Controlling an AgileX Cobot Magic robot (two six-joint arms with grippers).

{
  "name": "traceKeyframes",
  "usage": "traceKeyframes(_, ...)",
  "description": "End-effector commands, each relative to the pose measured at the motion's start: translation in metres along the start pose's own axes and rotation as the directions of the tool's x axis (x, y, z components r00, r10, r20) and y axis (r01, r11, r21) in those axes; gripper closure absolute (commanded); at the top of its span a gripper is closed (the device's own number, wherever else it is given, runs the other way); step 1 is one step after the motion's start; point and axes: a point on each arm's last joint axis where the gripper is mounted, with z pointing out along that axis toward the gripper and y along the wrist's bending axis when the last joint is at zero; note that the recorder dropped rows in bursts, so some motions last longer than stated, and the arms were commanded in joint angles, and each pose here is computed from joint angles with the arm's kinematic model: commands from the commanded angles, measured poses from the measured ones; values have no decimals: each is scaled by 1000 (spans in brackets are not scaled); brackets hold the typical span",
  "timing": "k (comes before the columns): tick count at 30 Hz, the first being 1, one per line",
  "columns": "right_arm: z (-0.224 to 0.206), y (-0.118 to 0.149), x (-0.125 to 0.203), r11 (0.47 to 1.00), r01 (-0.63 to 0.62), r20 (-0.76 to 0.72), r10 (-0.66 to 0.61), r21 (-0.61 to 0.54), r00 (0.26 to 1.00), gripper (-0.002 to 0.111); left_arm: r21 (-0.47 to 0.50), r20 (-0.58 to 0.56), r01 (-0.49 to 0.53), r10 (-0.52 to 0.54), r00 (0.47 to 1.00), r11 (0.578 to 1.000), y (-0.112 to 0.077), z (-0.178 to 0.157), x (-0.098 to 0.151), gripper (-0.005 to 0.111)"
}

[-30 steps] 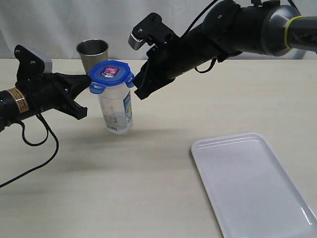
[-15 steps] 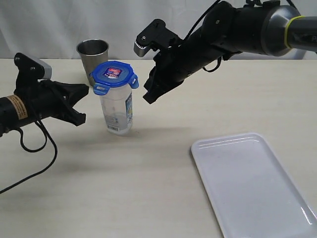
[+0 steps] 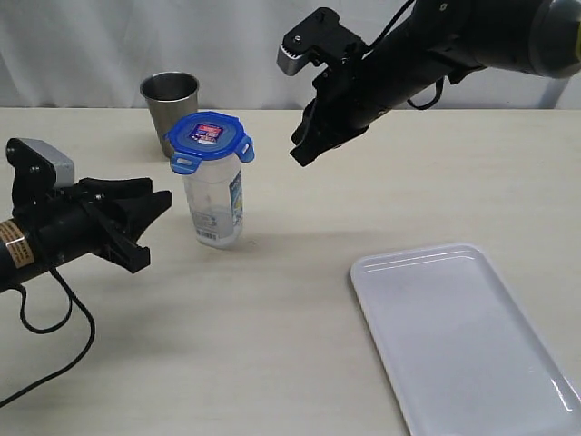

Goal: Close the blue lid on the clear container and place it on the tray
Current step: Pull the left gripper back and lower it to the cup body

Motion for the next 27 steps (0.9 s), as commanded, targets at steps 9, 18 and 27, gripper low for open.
traceKeyframes(9,-5,-1,2,1000,-4,-9,4,0,1000,104,58,-36,-85,87,996,995,-14,31,20,20)
traceKeyframes(18,-5,-3,0,1000,-4,10,3,23,1000,104,15,-28,-79,79,996,997,-3,50,25,20)
traceKeyframes(27,-5,-3,0,1000,-4,8,3,20,1000,104,22,-11,-71,71,997,997,1,58,27,20)
